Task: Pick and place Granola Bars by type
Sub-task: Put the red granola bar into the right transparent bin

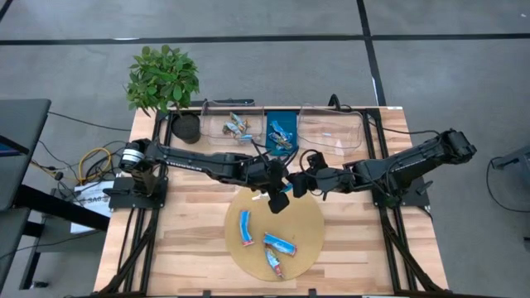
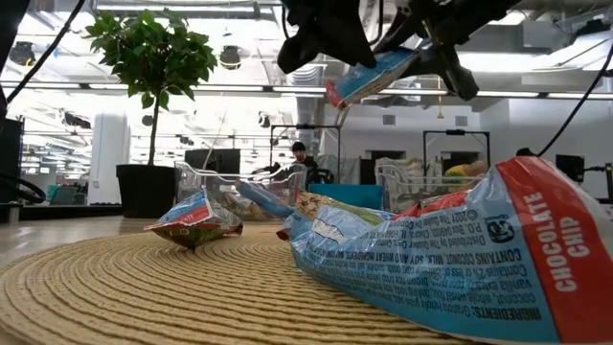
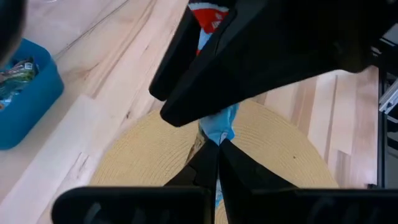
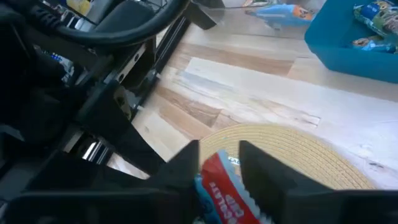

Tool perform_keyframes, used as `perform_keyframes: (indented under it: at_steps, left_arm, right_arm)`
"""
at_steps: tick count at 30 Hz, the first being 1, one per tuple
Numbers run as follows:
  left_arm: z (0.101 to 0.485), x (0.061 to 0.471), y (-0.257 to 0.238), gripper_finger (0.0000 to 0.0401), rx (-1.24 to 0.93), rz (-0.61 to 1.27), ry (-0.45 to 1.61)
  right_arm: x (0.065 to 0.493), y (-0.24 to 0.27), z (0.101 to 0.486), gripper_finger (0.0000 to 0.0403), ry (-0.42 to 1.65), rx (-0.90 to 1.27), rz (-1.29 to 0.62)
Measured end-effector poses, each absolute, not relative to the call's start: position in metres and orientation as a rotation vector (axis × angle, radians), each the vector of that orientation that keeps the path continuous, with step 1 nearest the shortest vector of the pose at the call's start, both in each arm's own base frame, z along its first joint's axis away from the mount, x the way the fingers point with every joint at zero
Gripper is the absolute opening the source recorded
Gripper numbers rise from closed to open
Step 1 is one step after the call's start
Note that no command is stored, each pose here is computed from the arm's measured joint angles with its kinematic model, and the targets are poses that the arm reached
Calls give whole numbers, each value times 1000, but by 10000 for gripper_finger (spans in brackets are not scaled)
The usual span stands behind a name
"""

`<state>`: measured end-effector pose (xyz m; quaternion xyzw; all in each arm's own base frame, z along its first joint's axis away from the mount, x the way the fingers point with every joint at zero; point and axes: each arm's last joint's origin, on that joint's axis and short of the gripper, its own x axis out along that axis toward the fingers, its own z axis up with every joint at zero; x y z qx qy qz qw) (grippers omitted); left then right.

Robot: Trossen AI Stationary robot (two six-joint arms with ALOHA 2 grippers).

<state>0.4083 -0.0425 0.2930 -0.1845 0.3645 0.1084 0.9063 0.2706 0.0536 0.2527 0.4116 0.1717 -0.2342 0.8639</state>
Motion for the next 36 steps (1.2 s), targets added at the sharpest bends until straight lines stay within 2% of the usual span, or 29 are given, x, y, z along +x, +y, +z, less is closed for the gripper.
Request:
perform_keyframes:
  at_steps: [3, 6, 9, 13, 16, 22, 27, 31, 36]
  left_arm:
    - [293, 408, -42, 0, -374, 239, 747]
    - [293, 408, -41, 0, -366, 257, 741]
    - [293, 408, -41, 0, -361, 264, 739]
    - [293, 408, -41, 4, -358, 266, 745]
    - [292, 407, -37, 30, -370, 275, 759]
    - [289, 405, -23, 121, -398, 329, 792]
    - [288, 404, -16, 183, -433, 310, 819]
    - [288, 405, -17, 203, -461, 253, 837]
    - [288, 405, -23, 203, -475, 222, 844]
  right_arm:
    - [271, 54, 253, 54, 362, 862, -488]
    - [271, 54, 253, 24, 362, 862, -488]
    - [271, 53, 253, 21, 364, 853, -489]
    - [271, 50, 252, 43, 389, 836, -474]
    - [270, 48, 250, 43, 424, 820, -469]
    - [265, 47, 242, 13, 532, 765, -478]
    - [258, 42, 234, 19, 657, 681, -501]
    - [249, 25, 232, 19, 789, 553, -622]
    - [246, -8, 245, 9, 827, 399, -776]
